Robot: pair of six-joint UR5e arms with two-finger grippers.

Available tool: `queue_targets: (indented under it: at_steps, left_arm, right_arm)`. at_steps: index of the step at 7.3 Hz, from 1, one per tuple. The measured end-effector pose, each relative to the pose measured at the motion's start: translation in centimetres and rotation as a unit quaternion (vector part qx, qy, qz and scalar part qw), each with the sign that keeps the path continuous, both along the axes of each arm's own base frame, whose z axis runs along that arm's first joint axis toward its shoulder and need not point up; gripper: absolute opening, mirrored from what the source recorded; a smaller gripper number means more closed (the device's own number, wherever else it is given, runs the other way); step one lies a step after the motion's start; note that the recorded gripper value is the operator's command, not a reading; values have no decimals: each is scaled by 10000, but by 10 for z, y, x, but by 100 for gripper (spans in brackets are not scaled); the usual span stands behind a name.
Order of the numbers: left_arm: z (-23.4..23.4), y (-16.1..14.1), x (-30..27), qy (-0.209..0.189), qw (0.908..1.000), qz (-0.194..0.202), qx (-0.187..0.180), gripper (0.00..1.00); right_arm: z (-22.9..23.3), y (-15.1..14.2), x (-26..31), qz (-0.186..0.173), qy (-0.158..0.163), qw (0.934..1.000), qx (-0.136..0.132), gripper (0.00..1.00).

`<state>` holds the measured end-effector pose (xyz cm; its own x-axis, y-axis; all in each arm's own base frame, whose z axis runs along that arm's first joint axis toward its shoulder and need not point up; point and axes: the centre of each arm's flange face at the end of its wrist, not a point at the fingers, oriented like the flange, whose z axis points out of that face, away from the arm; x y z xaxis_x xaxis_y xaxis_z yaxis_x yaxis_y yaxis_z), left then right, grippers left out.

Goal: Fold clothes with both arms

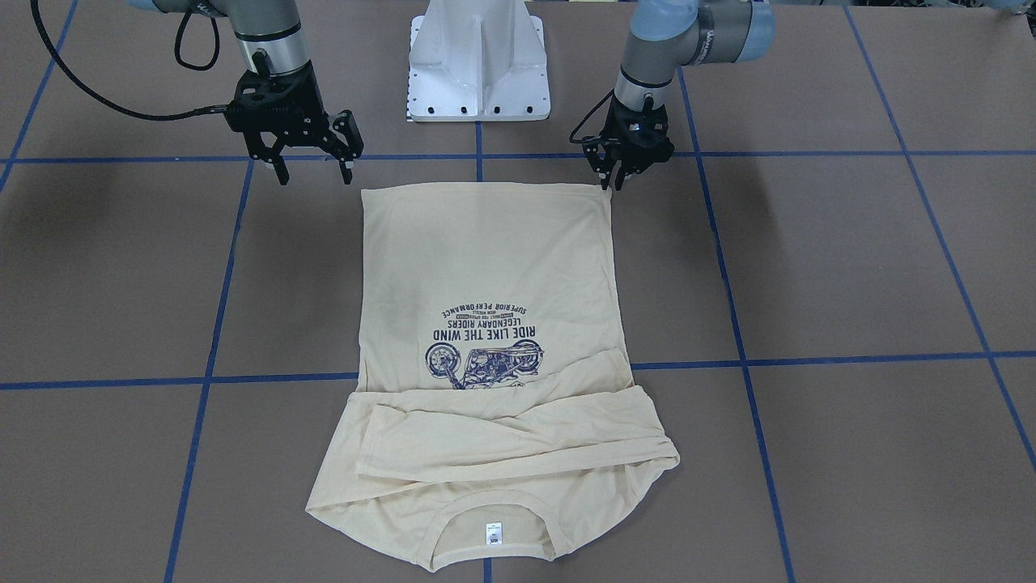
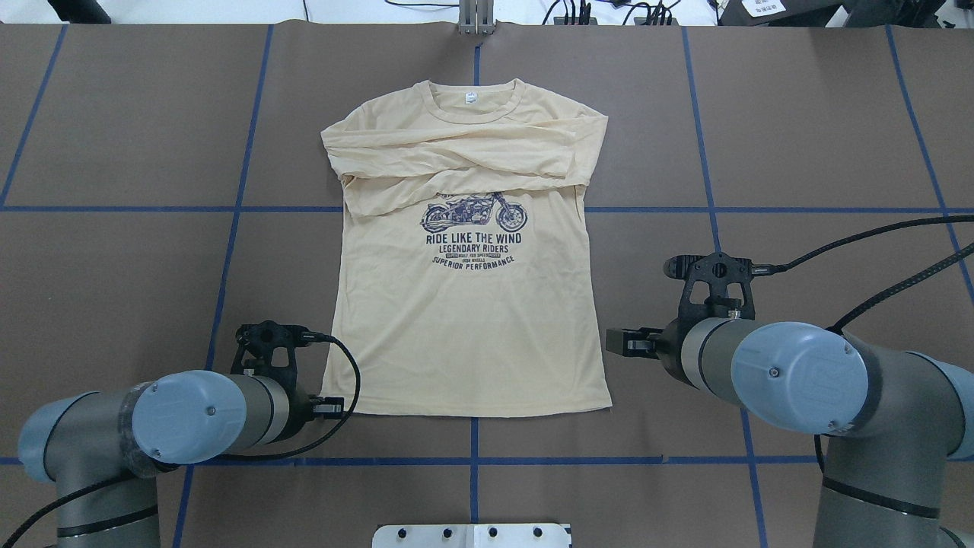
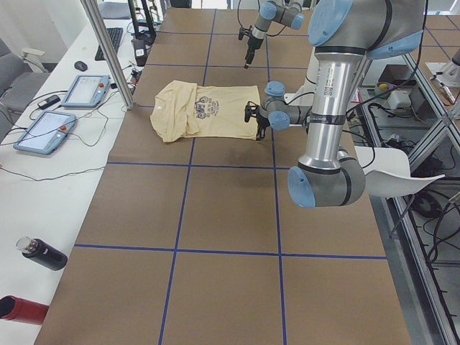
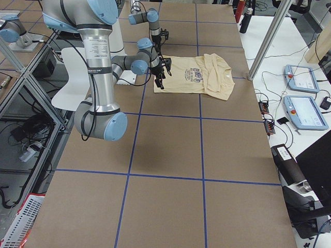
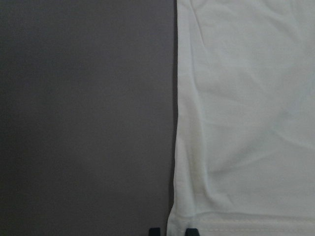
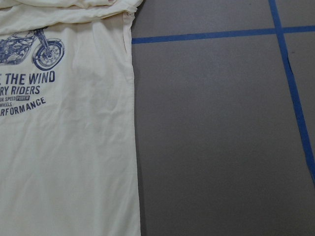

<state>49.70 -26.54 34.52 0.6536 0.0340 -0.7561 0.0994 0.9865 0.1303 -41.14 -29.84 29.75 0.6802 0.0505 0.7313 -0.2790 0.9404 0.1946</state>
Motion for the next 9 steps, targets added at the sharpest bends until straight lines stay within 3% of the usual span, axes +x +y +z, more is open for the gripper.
queue_targets:
  at_steps: [3, 4, 5, 6, 9]
  left_arm:
    - [-1, 2, 9, 1, 10000, 53, -4, 31]
    - [1, 2, 13, -14, 10000, 60, -9, 26]
    - [1, 1, 14, -10, 10000, 62, -10, 6]
    - [1, 1, 15, -8, 10000, 59, -10, 0]
    - [-4, 1, 14, 22, 10000, 56, 10, 0]
  right_arm:
    - [2, 0, -1, -4, 22, 10000, -6, 100]
    - [3, 0, -2, -4, 35, 10000, -8, 100]
    - [4, 0, -2, -6, 44, 10000, -10, 100]
    - [4, 0, -3, -7, 47, 10000, -13, 100]
    - [4, 0, -3, -9, 43, 10000, -11, 100]
